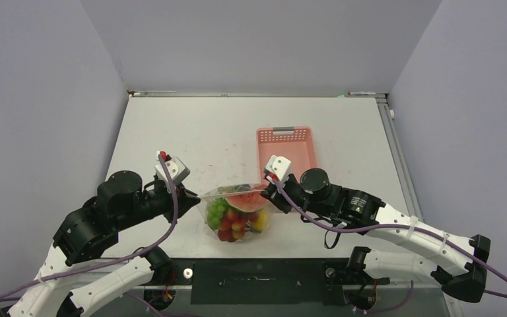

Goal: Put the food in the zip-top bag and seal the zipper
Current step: Zip the zipper food storage bag at the center of the board.

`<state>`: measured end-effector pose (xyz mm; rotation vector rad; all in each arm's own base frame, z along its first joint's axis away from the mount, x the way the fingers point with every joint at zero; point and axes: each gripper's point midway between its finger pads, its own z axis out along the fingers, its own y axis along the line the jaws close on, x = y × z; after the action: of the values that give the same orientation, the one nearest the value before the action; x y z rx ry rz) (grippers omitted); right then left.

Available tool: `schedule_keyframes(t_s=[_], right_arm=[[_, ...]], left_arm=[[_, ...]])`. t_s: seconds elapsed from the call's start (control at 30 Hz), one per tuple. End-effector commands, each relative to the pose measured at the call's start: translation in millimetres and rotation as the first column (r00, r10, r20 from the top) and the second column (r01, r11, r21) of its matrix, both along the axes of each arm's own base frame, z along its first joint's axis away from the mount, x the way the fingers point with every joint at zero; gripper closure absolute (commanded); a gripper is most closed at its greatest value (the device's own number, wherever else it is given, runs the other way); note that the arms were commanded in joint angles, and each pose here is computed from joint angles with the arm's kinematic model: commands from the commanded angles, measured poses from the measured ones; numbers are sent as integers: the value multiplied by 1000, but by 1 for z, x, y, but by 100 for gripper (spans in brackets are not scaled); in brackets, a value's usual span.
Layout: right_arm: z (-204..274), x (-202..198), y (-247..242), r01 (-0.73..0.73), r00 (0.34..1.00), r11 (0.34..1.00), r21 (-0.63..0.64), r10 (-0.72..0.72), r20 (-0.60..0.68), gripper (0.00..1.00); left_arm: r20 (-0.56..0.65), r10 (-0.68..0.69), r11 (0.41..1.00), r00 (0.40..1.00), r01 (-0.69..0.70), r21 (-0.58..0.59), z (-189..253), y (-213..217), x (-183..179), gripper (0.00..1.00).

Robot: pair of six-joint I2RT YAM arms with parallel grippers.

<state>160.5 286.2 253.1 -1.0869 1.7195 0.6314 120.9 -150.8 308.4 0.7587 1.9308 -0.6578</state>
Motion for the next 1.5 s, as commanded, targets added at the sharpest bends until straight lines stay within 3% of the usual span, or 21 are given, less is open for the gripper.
schedule_keyframes(t_s=[0.0, 0.4, 0.63, 0.7, 1.0, 1.47], right_arm=[[-9, 19, -33, 140, 990, 988, -65, -139, 27, 95], [-11, 18, -26, 118, 993, 992, -39, -117, 23, 95], [-6, 18, -25, 117, 993, 993, -29, -116, 32, 95], [-3, 18, -25, 112, 993, 993, -18, -112, 32, 95], [7, 11, -20, 65, 997, 998, 11, -65, 34, 95], [41, -14, -4, -119, 991, 991, 68, 114, 63, 95]], left_arm=[[67, 94, 996, 993, -93, -12, 11, 15, 10, 96], [65, 104, 995, 992, -104, -3, 4, 15, 14, 64], [76, 105, 994, 992, -104, -15, 4, 15, 13, 52], [80, 107, 994, 991, -105, -24, 5, 15, 13, 42], [111, 20, 996, 994, -10, -89, 10, 1, 4, 29], [173, -145, 964, 974, 178, -196, 32, -28, -12, 18]])
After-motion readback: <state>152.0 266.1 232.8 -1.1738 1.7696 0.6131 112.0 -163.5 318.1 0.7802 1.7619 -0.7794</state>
